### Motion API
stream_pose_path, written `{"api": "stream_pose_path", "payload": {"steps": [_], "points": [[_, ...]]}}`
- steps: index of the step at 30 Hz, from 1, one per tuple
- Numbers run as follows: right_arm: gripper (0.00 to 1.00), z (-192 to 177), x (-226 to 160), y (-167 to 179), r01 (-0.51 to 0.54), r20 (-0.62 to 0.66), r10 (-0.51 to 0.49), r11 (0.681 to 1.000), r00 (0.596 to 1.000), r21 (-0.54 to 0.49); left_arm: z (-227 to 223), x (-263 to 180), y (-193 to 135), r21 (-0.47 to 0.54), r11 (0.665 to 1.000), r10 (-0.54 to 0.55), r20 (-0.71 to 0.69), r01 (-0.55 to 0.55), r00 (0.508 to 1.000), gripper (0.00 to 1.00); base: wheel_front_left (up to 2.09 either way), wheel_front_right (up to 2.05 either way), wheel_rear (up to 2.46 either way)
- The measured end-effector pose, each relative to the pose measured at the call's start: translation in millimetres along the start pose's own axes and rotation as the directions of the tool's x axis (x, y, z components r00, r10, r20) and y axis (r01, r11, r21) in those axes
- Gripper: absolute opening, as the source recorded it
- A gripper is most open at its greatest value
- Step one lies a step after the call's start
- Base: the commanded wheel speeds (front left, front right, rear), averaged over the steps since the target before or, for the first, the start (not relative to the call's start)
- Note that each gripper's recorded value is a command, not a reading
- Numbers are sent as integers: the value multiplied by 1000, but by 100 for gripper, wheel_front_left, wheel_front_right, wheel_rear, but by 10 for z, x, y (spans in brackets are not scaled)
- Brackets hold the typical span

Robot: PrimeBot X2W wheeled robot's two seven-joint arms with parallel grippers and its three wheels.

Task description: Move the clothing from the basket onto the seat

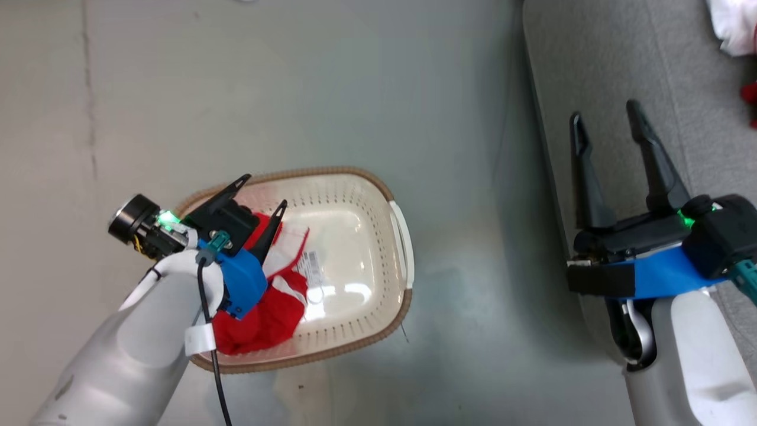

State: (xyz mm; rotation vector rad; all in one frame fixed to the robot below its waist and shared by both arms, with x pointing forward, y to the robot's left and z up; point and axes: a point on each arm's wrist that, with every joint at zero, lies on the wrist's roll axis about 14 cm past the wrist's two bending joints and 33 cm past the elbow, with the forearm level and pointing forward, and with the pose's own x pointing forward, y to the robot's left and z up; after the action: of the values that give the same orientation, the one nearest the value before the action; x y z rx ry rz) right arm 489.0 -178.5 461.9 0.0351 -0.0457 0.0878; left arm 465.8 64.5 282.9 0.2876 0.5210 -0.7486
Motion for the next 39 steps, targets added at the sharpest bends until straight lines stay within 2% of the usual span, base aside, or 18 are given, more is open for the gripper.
{"api": "stream_pose_path", "payload": {"steps": [4,7,12,17,32,39], "points": [[100,-191,97,-61,7,-28,-8,1000,1000,-15,-367,197,-115,40,996,-80,-109,84,991,100,0,0,0],[100,-334,162,-102,11,-48,-12,1000,999,-24,-716,279,-221,59,987,-134,-219,150,967,100,0,0,0],[100,-598,223,-110,-3,-94,-2,999,996,-48,-1241,352,-382,100,958,-210,-393,269,895,100,0,0,0],[100,-798,264,-197,6,-121,-15,997,993,-77,-1572,471,-434,94,941,-242,-485,326,840,100,0,0,0],[100,-1405,199,-337,14,-221,-40,993,974,-117,-2313,765,-461,22,932,-272,-621,363,735,100,0,0,0],[100,-1564,112,-439,32,-256,-68,989,964,-142,-2515,802,-483,14,927,-275,-656,376,703,100,0,0,0]]}}
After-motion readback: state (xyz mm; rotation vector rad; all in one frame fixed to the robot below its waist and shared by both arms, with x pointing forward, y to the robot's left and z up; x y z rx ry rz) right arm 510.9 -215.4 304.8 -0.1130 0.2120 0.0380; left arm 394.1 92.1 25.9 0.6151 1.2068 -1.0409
